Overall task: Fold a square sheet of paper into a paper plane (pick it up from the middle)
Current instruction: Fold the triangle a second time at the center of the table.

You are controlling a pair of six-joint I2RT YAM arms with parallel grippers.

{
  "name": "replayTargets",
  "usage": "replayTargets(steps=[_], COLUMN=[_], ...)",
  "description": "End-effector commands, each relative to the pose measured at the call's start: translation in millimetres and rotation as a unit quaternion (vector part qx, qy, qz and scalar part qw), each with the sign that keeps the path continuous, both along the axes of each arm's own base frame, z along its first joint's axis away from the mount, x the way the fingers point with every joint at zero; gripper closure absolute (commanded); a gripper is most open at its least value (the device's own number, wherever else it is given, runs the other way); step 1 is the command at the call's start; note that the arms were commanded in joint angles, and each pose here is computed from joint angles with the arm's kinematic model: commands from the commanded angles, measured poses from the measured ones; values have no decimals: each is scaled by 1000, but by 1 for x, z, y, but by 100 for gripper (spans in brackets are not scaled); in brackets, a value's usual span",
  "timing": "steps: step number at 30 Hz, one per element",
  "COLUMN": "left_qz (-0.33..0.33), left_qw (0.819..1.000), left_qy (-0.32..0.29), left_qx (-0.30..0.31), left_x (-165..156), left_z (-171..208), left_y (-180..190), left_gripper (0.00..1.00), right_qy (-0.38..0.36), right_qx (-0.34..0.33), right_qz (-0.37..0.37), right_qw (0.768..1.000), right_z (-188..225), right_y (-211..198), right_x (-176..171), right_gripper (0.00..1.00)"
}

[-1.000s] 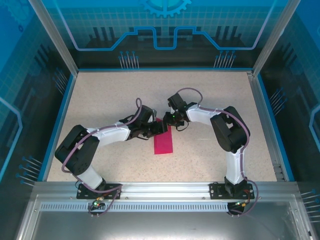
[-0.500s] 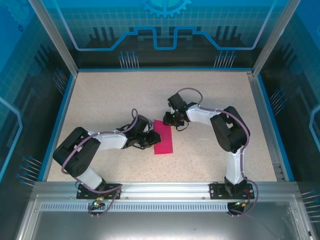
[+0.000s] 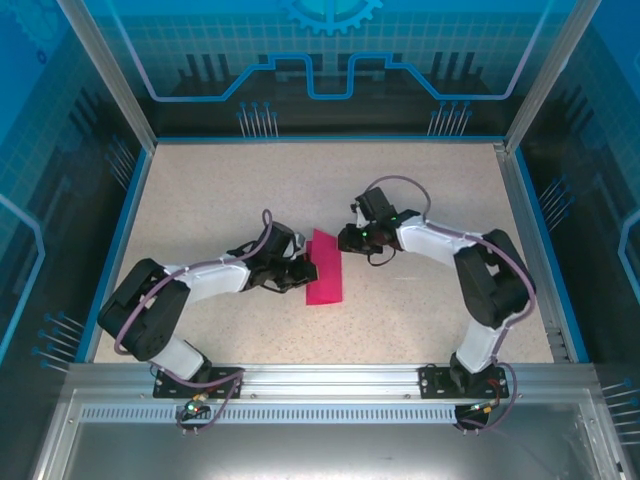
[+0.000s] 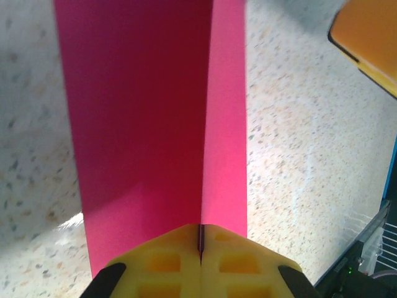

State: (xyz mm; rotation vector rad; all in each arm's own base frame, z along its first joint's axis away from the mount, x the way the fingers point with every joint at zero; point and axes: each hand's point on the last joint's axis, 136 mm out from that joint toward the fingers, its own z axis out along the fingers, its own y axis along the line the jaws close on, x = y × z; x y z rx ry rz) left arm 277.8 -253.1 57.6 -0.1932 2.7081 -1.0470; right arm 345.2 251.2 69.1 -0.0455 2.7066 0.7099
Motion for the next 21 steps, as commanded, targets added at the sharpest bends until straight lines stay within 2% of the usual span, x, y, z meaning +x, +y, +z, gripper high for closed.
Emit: replayTargets(steps=[1, 6, 10, 15, 21], left_qz=[-55, -90, -96, -97, -141], left_qw=[998, 996, 995, 994, 985], left_qy=[-8, -7, -1, 2, -13], left_qx=[10, 25, 38, 41, 101], left_x=[2, 8, 6, -7, -17], left_z=[5, -2, -5, -3, -6], left_y=[-6, -10, -8, 0, 18], left_gripper=[97, 97, 98, 98, 99], right_qy=[-1, 22, 42, 42, 28], right_qx=[22, 25, 17, 10, -20], right_qz=[42, 86, 90, 80, 30], right_qw=[999, 996, 995, 996, 999], right_z=[4, -11, -24, -26, -25], right_y=[3, 18, 22, 20, 1], right_x=[-16, -38, -42, -43, -38], right_gripper=[72, 79, 84, 84, 84])
